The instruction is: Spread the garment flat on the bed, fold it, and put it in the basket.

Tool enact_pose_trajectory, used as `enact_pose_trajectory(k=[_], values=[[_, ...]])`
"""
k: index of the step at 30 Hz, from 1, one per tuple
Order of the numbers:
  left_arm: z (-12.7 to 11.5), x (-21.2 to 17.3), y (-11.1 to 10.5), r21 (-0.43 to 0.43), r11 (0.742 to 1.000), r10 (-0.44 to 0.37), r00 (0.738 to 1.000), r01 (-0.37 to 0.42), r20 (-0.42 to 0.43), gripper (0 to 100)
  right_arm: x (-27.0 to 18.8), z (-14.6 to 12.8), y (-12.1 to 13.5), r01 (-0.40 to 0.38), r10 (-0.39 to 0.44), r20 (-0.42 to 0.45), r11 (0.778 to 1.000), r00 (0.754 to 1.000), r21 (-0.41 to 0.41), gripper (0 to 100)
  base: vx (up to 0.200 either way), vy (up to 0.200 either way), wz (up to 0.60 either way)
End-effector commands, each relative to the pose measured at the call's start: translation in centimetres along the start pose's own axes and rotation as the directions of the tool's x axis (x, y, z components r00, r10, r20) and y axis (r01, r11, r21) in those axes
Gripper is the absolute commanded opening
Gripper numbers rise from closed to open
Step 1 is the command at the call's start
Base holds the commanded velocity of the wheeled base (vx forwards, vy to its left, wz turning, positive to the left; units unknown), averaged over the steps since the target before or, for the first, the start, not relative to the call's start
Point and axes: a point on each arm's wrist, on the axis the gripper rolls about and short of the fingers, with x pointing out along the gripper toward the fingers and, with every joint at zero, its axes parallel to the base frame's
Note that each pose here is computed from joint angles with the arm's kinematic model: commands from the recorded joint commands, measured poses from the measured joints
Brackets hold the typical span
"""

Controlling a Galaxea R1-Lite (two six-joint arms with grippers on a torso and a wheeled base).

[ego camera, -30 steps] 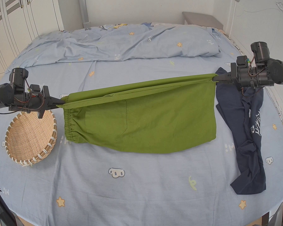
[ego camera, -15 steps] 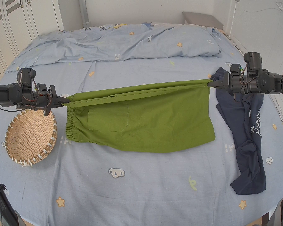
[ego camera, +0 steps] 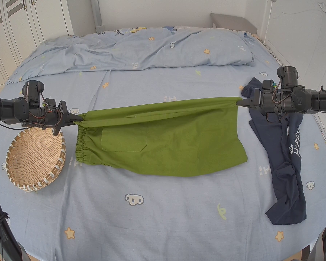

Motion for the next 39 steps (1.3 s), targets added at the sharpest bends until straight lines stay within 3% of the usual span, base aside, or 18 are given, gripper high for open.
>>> enact_pose_trajectory(k=[1, 2, 14, 16, 23, 29, 39], values=[[-0.1, 0.3, 0.0, -0.001, 1.0, -0.003, 1.0, 0.003, -0.007, 0, 0.3, -0.4, -0.1, -0.007, 0.007, -0.011, 1.0, 1.0, 0.004, 100, 0.0, 0.0, 0.0], [-0.2, 0.5, -0.1, 0.001, 1.0, -0.007, 1.0, 0.007, -0.013, 100, 0.5, -0.6, -0.1, -0.009, 0.009, -0.013, 1.0, 1.0, 0.005, 100, 0.0, 0.0, 0.0], [-0.6, 1.2, -1.2, 0.003, 1.0, -0.027, 0.999, 0.027, -0.032, 100, 1.1, -4.1, -1.2, 0.01, -0.004, -0.095, 0.998, 0.995, 0.061, 100, 0.0, 0.0, 0.0], [-0.4, 1.9, -2.4, 0.002, 0.998, -0.059, 0.998, 0.059, -0.019, 100, -0.1, -4.9, -0.7, 0.006, -0.002, -0.074, 0.998, 0.997, 0.057, 100, 0.0, 0.0, 0.0], [1.4, 5.0, -2.8, -0.061, 0.991, -0.113, 0.992, 0.116, 0.058, 100, -2.2, -7.8, 0.3, -0.003, 0.006, -0.06, 0.999, 0.998, 0.053, 100, 0.0, 0.0, 0.0], [2.5, 7.4, -1.7, -0.069, 0.997, -0.036, 0.99, 0.046, 0.133, 100, -2.6, -8.3, 0.7, -0.026, 0.027, -0.029, 0.999, 0.999, 0.036, 100, 0.0, 0.0, 0.0], [3.6, 7.4, -2.3, -0.109, 0.991, -0.057, 0.983, 0.076, 0.172, 100, -3.5, -7.8, 0.9, -0.019, 0.019, -0.006, 0.999, 1.0, 0.038, 100, 0.0, 0.0, 0.0]])
